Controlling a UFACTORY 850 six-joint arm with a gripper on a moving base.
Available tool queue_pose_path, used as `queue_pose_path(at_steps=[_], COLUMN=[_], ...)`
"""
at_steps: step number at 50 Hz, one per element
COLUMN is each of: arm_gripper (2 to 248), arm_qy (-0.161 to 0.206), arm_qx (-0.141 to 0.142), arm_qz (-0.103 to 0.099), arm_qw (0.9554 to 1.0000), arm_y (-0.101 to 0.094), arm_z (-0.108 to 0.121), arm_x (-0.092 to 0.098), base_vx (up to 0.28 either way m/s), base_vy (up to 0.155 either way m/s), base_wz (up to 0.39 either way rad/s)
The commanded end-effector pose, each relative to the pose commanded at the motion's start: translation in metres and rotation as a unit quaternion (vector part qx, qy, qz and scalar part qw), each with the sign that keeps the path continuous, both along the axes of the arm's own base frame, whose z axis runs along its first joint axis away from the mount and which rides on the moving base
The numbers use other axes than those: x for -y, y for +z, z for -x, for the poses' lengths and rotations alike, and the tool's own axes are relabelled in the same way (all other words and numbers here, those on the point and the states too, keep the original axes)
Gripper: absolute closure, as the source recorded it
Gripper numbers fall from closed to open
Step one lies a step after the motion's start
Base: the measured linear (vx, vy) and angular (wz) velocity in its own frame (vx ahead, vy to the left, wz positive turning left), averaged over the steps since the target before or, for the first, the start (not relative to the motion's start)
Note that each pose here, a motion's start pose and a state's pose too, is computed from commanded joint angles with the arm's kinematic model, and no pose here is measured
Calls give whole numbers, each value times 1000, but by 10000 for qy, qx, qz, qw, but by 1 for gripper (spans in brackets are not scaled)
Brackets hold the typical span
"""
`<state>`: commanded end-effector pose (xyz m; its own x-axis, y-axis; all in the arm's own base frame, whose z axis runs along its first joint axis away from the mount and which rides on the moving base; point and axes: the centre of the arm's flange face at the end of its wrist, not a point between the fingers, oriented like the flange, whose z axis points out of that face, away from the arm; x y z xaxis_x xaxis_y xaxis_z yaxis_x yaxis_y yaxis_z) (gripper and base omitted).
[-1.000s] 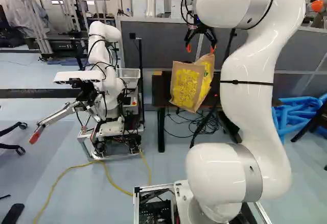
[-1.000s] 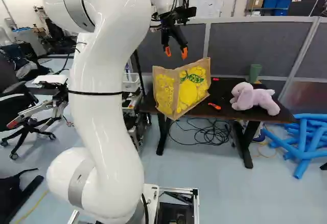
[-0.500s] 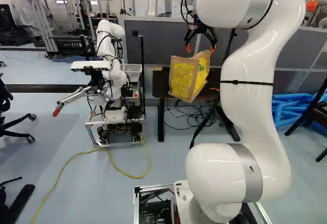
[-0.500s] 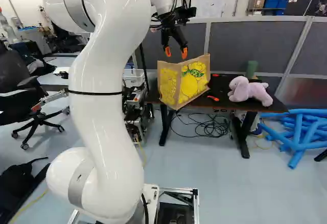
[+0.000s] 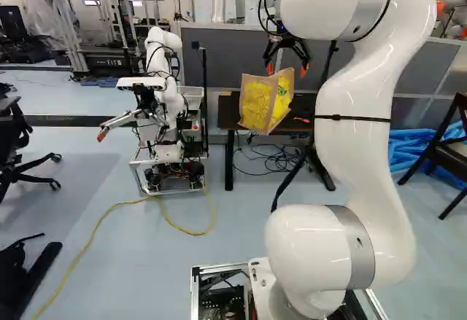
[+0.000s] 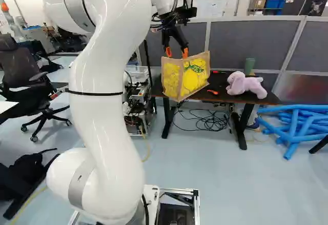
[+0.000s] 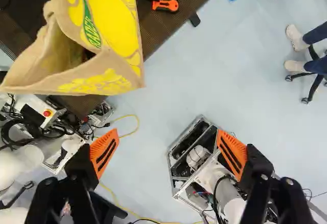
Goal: Pick up the bag on the ground and place it on the table
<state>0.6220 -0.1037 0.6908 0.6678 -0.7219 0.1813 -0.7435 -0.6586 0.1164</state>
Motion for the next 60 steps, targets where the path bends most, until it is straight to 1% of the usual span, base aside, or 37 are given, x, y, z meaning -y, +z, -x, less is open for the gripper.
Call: queue_pose_path(at_steps=[21,60], arm_gripper=[3,3], arm_qy=[0,56], arm_qx=[0,44], arm_qz=[0,-5], arm_qw=[10000,10000], arm_y=[0,-3], arm_z=[0,1], arm_x=[0,-1], base_vx=[-140,3], base_vy=[1,0], base_wz=[13,-1])
